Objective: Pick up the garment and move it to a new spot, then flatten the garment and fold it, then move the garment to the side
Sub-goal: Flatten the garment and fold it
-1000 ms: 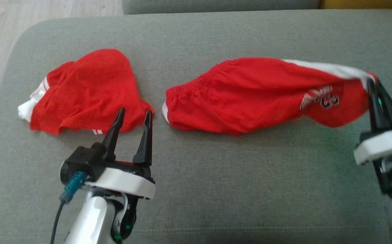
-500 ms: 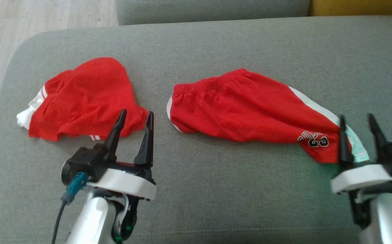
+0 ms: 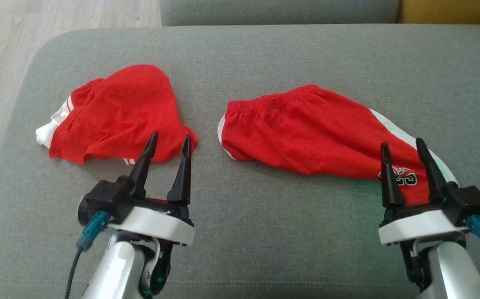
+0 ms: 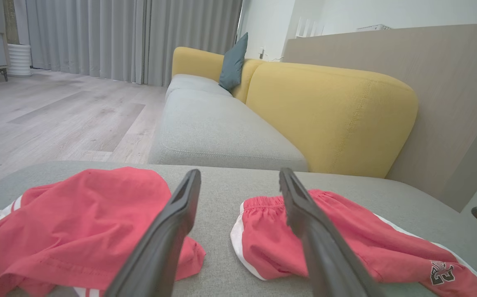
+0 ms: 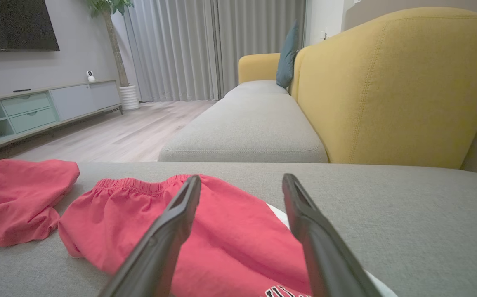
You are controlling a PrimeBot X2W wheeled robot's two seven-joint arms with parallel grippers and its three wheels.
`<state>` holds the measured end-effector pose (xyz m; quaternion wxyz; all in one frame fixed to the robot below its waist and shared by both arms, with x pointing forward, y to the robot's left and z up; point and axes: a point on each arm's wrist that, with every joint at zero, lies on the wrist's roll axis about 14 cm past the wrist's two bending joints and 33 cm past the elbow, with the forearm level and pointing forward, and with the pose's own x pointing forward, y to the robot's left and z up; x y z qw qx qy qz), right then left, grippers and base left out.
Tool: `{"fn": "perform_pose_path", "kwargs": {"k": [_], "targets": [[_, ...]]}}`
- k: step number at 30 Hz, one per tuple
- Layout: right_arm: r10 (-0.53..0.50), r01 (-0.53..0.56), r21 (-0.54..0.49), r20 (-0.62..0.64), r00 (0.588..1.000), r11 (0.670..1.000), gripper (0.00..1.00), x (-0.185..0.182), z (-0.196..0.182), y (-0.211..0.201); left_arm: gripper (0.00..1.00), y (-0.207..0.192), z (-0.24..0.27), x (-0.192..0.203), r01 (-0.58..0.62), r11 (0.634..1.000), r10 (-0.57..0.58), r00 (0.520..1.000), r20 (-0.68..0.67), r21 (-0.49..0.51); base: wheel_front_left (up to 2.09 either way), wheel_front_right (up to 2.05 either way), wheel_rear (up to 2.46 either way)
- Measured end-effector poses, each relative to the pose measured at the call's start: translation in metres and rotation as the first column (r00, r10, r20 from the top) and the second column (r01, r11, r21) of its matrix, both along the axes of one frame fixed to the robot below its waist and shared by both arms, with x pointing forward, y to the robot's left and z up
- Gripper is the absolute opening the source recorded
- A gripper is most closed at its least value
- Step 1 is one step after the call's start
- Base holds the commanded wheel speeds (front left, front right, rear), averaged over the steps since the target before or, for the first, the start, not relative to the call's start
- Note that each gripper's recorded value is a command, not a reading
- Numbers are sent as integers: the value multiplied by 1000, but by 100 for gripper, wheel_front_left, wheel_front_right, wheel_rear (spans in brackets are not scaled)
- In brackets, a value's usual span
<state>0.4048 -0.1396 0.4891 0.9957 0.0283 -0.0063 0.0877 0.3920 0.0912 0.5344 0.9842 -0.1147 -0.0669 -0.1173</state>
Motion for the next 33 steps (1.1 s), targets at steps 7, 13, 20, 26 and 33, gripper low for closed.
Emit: {"fn": "perform_pose_path", "kwargs": {"k": [7, 13, 20, 26, 33], "targets": [[22, -22, 11, 14, 1000, 1000, 100, 30, 10, 10, 100, 6, -9, 0, -17, 1000, 17, 999, -27, 4, 0, 0, 0], [43, -47, -49, -83, 996, 998, 100, 84, 4, 12, 100, 14, -23, 4, -41, 999, 41, 997, -67, 5, 0, 0, 0], [44, -62, -35, -381, 924, 997, 100, 124, -51, 9, 100, 25, -30, 15, -67, 998, 68, 994, -86, 17, 0, 0, 0], [129, -170, -25, -543, 830, 985, 100, 123, -93, 32, 100, 36, -39, 14, -100, 995, 102, 988, -114, 30, 0, 0, 0], [167, -221, -13, -609, 775, 975, 100, 114, -106, 37, 100, 40, -41, 14, -112, 993, 114, 986, -121, 30, 0, 0, 0]]}}
